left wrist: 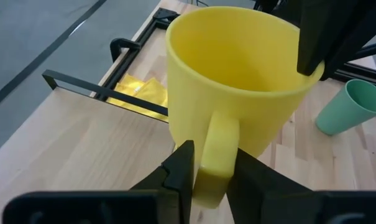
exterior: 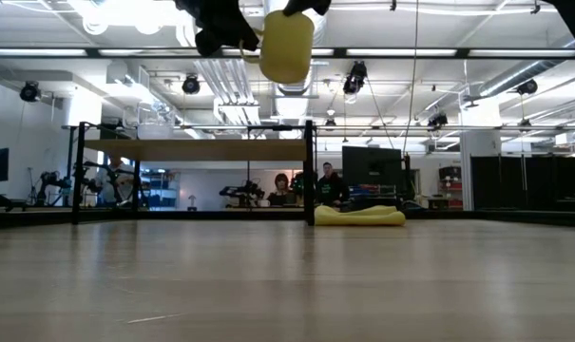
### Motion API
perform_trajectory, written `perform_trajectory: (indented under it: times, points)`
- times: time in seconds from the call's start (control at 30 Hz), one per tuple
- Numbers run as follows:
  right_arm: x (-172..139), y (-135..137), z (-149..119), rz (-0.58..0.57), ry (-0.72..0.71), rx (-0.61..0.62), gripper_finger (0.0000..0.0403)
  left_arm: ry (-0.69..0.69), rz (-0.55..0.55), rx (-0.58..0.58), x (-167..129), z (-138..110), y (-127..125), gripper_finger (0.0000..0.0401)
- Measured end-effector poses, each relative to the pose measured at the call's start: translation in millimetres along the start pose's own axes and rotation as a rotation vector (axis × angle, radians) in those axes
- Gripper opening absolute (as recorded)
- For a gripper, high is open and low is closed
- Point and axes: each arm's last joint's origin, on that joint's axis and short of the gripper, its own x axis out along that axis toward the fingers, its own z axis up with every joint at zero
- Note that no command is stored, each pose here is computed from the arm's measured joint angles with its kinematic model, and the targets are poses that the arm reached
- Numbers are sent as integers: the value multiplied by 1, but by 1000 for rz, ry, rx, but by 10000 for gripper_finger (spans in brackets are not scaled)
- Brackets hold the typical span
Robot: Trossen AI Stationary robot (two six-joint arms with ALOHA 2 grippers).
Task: Stack small to large cups/mugs on shelf
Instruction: Put the yellow mug on the shelf
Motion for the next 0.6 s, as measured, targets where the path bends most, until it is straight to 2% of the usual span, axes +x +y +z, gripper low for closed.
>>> perform_trajectory:
  times: [0.6]
  points:
    - [0, 0, 0, -4, 2, 5, 8, -12, 8, 3, -4, 1, 0, 49]
